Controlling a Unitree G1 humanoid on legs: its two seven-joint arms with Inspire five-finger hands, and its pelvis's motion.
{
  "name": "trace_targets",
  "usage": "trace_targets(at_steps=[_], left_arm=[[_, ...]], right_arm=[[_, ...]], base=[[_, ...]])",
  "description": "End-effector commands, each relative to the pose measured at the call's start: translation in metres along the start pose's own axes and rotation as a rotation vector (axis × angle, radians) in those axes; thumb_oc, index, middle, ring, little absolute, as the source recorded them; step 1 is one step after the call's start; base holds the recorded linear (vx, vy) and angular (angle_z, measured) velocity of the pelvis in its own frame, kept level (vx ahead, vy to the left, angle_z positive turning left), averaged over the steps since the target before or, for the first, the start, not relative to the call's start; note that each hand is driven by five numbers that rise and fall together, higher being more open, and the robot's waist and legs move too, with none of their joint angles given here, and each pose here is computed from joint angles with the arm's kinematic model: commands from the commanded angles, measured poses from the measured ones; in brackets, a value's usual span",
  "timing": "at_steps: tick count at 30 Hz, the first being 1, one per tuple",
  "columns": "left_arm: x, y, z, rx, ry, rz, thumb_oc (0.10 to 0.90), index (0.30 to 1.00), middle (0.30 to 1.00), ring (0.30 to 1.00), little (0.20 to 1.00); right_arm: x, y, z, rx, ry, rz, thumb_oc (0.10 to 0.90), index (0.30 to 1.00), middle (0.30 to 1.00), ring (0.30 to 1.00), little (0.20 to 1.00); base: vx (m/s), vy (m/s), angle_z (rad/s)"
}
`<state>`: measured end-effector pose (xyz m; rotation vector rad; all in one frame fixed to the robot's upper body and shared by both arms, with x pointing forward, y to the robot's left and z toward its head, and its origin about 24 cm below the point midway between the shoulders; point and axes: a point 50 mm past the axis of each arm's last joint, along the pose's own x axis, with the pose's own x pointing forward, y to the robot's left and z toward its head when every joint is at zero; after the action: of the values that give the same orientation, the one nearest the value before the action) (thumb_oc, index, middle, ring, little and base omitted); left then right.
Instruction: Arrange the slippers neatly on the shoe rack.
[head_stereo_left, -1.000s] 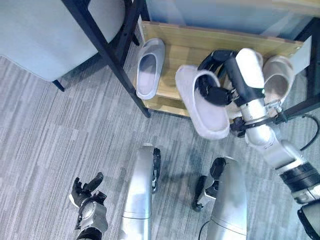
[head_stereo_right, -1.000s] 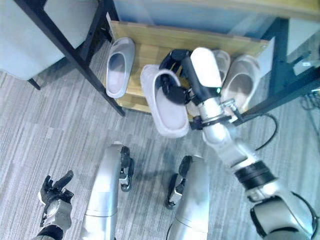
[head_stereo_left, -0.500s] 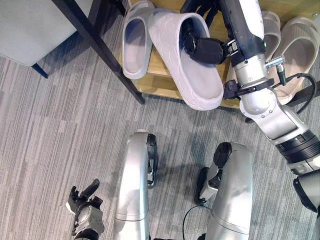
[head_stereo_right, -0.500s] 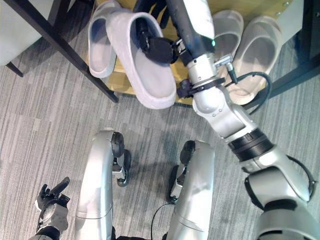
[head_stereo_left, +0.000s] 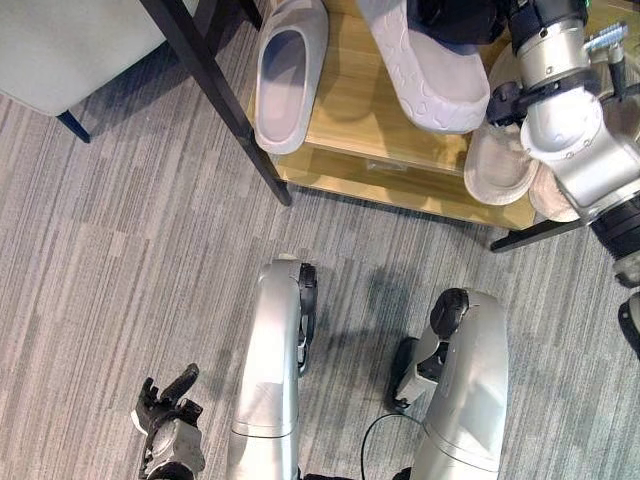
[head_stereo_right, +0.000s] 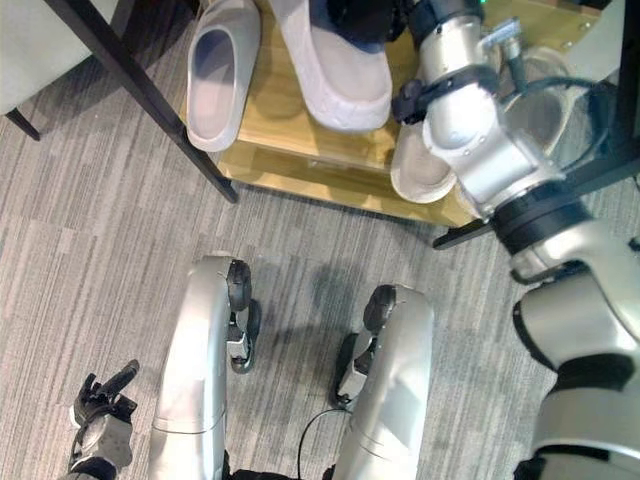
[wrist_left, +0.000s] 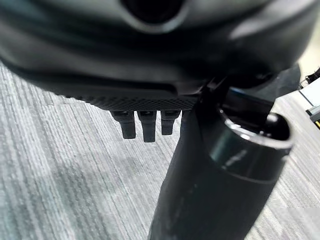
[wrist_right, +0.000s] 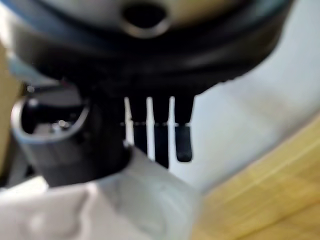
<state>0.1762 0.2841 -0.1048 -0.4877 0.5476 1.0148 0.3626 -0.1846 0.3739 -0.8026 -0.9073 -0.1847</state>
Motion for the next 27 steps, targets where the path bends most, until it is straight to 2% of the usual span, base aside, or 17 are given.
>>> trace_targets(at_steps=[1,7,16,27], left_arm=[[0.008,0.029,0.015,0.037,-0.060,0.069,0.800,0.900,0.900,0.900,0.900],[0.005,0.033,0.006,0.074,-0.036,0.050,0.800,0.900,0.900,0.900,0.900],[0.004,0.030,0.001,0.150,-0.020,-0.005,0.800,0.900,0.900,0.900,0.900],[0.005,0.033,0.005,0.228,-0.033,-0.069,0.800,0.900,0.900,0.900,0.900]], right_arm=[[0.034,-0.051,0.070,0.205,-0.253,-0.203,0.400,0.300,0.300,0.300,0.300],[0.037,-0.060,0.062,0.255,-0.205,-0.239,0.400,0.300,0.300,0.300,0.300],[0.054,-0.063,0.062,0.290,-0.130,-0.183,0.400,0.300,0.300,0.300,0.300],[0.071,-0.063,0.068,0.226,-0.065,-0.098,0.400,0.300,0.300,0.300,0.300]], base=[[0.00,0.000,0.00],[0.00,0.002,0.01],[0.01,0.007,0.00],[0.00,0.000,0.00]])
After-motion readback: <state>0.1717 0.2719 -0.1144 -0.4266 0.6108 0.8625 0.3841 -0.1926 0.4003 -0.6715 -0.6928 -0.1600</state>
